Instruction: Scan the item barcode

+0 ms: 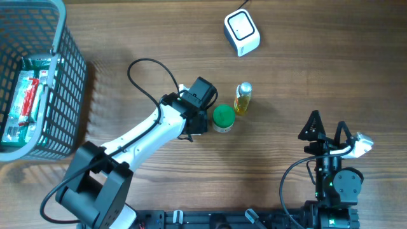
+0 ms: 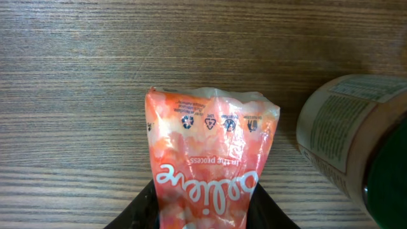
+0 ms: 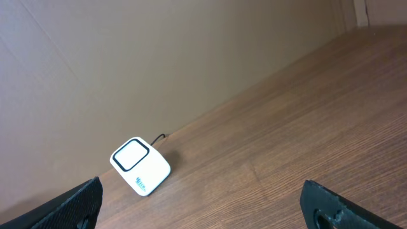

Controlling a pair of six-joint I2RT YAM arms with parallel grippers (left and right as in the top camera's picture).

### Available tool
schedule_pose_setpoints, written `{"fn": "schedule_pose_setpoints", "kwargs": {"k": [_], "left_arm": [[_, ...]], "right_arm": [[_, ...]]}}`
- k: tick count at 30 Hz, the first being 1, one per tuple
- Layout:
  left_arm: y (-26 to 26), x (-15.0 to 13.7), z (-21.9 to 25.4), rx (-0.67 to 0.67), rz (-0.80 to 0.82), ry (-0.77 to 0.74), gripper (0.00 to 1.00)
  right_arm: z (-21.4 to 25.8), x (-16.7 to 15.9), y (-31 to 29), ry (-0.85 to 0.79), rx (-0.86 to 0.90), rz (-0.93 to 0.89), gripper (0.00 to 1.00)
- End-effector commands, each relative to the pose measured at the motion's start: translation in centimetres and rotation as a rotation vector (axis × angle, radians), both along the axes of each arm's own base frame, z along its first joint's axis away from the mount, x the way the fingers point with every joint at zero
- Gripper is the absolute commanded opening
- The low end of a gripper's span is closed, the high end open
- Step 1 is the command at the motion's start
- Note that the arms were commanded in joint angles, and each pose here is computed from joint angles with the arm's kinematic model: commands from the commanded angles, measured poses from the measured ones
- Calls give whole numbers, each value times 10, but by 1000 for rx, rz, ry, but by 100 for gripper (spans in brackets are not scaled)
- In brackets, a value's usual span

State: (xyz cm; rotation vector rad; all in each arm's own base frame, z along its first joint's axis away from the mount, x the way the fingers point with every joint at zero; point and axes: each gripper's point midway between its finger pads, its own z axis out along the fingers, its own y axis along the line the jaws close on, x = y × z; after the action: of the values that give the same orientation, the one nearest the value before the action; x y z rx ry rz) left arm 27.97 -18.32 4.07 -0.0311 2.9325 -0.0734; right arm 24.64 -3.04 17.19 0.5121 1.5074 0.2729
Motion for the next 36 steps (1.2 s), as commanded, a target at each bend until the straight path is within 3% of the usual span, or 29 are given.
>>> {"fn": "schedule_pose_setpoints", "kwargs": {"k": [1,8,13,18,21,24,27,29,30,31,36], "left_arm": [[4,-1,-11,30,19,12,29],[4,-1,-20,41,19,28,33],[3,1,-20,37,20,22,46],[5,11,0,-16,42,-6,72],[0,18,24,-92,2,-22,80],[14,26,55,-119,2,-70,81],[27,30,64,-124,37,-86,68],[36,30,63,-116,62,-73,43],[40,28,61,-110,70,-62,15],[41,27,58,-105,74,-53,4],[45,20,42,-76,76,-11,4]], "right_arm": [[1,0,1,-5,-4,5,100],[1,0,1,-5,-4,5,100],[1,0,1,-5,-4,5,100],[1,0,1,-5,-4,5,100],[1,0,1,-5,-4,5,100],[1,0,1,-5,-4,5,100],[1,0,1,-5,-4,5,100],[1,0,1,-5,-4,5,100],[1,0,1,-5,-4,5,100],[1,0,1,-5,-4,5,100],[1,0,1,-5,-4,5,100]]}}
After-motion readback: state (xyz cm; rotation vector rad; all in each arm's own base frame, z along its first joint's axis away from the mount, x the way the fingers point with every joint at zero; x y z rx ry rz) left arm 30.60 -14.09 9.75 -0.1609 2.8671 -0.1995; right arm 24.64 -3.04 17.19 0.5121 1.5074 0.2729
